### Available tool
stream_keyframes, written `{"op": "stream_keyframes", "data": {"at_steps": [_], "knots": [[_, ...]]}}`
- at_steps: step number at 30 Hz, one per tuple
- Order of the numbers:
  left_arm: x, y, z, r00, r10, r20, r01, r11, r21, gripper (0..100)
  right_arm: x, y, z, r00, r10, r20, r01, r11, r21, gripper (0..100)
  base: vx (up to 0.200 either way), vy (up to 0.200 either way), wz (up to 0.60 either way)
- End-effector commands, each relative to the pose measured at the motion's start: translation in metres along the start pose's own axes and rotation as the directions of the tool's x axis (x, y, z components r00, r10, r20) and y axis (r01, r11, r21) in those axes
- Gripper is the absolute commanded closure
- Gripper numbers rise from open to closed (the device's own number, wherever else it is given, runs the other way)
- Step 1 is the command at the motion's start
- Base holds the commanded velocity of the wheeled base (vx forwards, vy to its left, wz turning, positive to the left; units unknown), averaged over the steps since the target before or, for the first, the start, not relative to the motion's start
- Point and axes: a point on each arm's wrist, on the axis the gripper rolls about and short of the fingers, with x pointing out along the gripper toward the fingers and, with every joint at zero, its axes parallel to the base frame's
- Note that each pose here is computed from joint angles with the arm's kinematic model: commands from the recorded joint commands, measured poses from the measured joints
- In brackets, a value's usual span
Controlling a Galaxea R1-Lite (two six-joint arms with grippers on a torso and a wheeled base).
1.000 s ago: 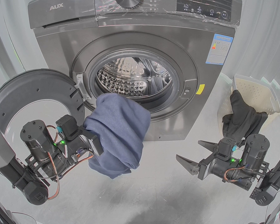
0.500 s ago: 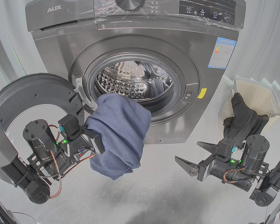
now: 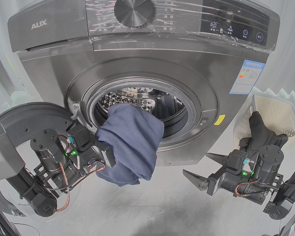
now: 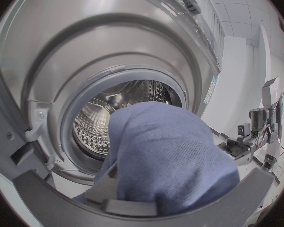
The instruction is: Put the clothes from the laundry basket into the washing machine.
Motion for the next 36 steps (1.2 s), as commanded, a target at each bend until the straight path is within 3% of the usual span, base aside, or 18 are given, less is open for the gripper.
{"op": "stream_keyframes", "data": {"at_steps": [1,5,15,20,24,27,36], "knots": [[0.002,-0.005,-0.006,1.000,-0.020,-0.021,0.020,1.000,-0.003,100,-0.001,0.003,-0.001,1.000,0.012,-0.002,-0.012,1.000,-0.002,0,0.000,0.000,0.00],[0.002,-0.011,-0.007,0.999,-0.040,-0.026,0.040,0.999,-0.003,100,-0.002,0.008,-0.002,1.000,0.029,-0.007,-0.029,1.000,-0.002,0,0.000,0.000,0.00],[0.005,-0.013,-0.014,0.998,-0.044,-0.049,0.044,0.999,-0.005,100,-0.002,0.010,-0.002,0.999,0.038,-0.006,-0.038,0.999,-0.003,0,0.000,0.000,0.00],[0.026,-0.024,-0.024,0.996,-0.070,-0.046,0.070,0.997,0.005,100,-0.001,0.016,-0.002,0.998,0.058,-0.004,-0.058,0.998,-0.005,0,0.000,0.000,0.00],[0.056,-0.024,-0.033,0.997,-0.074,-0.014,0.074,0.997,0.005,100,-0.001,0.016,-0.002,0.998,0.058,-0.007,-0.058,0.998,-0.003,0,0.000,0.000,0.00],[0.067,-0.025,-0.028,0.996,-0.085,0.026,0.086,0.996,-0.012,100,-0.001,0.016,-0.001,0.998,0.059,-0.001,-0.059,0.998,-0.003,0,0.000,0.000,0.00],[0.080,-0.021,-0.037,0.998,-0.062,0.023,0.063,0.998,-0.022,100,-0.002,0.016,0.000,0.998,0.061,0.005,-0.061,0.998,-0.005,0,0.000,0.000,0.00]]}}
